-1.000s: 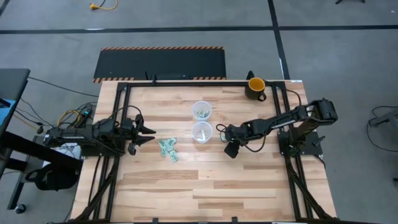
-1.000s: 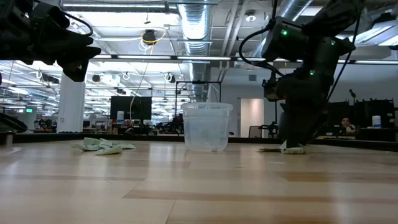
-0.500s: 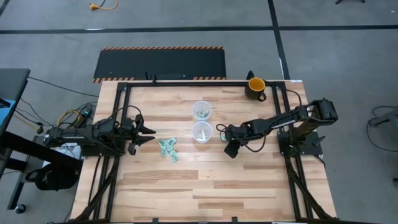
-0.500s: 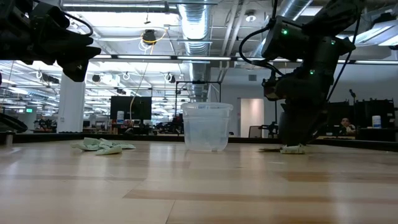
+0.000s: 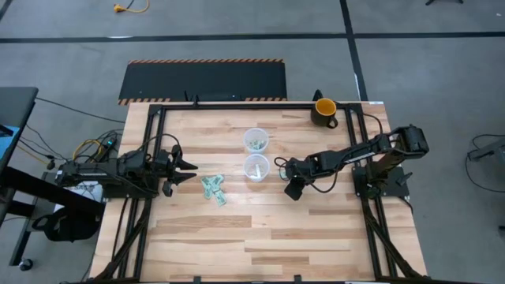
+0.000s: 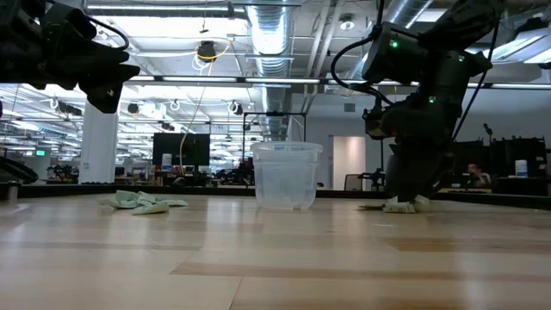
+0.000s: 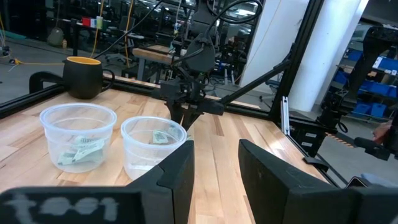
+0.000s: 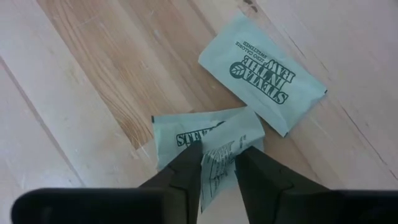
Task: Pick and place items into bin
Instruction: Put the green stevia packet into the top transparent bin
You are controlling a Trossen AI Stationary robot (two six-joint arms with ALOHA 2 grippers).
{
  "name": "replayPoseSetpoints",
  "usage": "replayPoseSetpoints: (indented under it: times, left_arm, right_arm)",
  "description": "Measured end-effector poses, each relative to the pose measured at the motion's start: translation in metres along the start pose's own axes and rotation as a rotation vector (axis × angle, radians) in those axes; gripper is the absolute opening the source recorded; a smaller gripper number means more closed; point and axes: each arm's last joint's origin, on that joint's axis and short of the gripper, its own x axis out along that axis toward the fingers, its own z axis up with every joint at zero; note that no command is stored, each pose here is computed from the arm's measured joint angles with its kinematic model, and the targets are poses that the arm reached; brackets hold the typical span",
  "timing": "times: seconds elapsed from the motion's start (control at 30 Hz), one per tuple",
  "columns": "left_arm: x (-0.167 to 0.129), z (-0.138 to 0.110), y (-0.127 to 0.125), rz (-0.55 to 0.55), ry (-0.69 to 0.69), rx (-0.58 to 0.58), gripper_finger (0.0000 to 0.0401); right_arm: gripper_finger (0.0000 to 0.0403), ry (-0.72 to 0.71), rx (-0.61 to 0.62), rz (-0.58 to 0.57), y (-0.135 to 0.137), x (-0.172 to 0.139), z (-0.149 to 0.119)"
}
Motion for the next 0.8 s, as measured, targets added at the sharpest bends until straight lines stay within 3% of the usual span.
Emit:
replayPoseSetpoints:
  times: [0.47,0.8]
  left_arm:
    - [0.000,0.000,0.000,0.000,0.000,0.000,0.0114]
    - [0.000,0.000,0.000,0.000,0.000,0.000,0.0114]
  right_arm:
    - [0.0063,-0.021,0.001,0.014,0.000,-0.006,0.001]
    - [0.0062,-0.148,0.015,0.049,0.001,-0.034,0.006]
